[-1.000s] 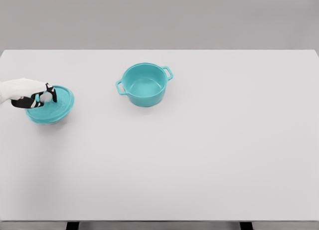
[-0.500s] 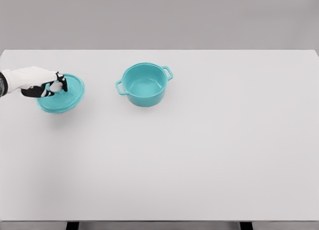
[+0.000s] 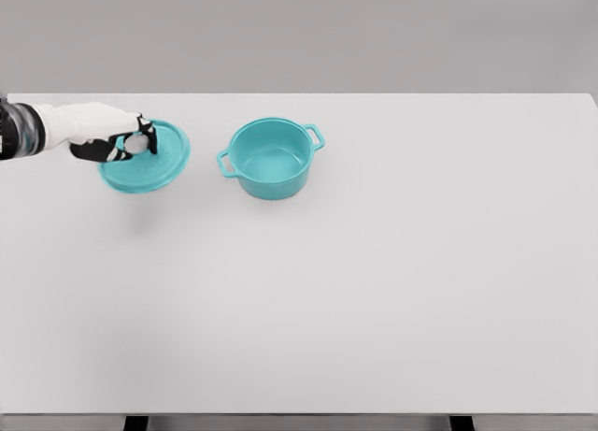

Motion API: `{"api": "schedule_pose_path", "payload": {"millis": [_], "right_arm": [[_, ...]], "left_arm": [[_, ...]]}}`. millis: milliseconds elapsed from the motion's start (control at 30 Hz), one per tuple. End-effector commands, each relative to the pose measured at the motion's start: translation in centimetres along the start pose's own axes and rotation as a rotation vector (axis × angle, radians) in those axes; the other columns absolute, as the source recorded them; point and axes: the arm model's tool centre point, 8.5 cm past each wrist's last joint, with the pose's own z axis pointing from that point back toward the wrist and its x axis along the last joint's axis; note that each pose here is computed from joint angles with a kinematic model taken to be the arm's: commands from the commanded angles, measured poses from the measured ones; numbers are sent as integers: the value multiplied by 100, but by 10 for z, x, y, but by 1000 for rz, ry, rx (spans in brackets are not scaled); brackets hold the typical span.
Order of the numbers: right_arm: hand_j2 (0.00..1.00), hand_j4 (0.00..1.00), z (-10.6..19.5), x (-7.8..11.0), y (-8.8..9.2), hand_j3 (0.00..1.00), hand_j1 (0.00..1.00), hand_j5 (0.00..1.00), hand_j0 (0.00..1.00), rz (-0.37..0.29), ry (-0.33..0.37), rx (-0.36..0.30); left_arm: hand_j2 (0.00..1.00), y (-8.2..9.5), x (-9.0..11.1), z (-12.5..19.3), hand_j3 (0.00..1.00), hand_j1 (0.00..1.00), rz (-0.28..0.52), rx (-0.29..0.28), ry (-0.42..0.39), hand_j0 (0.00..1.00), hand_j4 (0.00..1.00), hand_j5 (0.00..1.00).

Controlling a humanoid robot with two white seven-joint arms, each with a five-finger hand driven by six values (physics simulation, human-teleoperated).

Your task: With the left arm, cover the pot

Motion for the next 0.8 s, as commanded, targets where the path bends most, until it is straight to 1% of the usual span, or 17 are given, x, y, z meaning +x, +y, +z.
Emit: {"api": "schedule_pose_path", "payload": {"millis": [0,133,167,367,500,533,600,667,700,767], "right_arm": [[100,100,0,0,0,100,100,100,100,0,0,0],[100,100,0,0,0,100,100,100,100,0,0,0],[100,100,0,0,0,100,100,100,100,0,0,0],[100,100,0,0,0,100,100,100,100,0,0,0],[100,100,0,0,0,100,100,100,100,0,0,0],[100,100,0,0,0,100,100,100,100,0,0,0],[100,100,0,0,0,100,100,100,100,0,0,0],[100,100,0,1,-1,100,100,100,100,0,-1,-1],[100,100,0,0,0,100,100,100,100,0,0,0],[100,100,0,0,0,100,100,100,100,0,0,0]], "left_arm": [[36,0,7,-6,36,36,-4,-17,-18,36,36,36],[36,7,16,-11,36,36,-15,-18,-37,36,36,36],[36,12,19,-12,36,36,-21,-11,-42,36,36,36],[36,22,32,-17,36,36,-38,6,-72,36,36,36],[36,29,49,-25,36,36,-53,12,-109,36,36,36],[36,30,57,-29,36,36,-62,-7,-127,36,36,36],[36,40,67,-32,36,36,-79,-2,-147,36,36,36],[36,45,74,-34,36,36,-89,2,-161,36,36,36],[36,46,78,-35,36,36,-95,-13,-167,36,36,36],[36,50,86,-40,36,36,-101,-9,-179,36,36,36]]}}
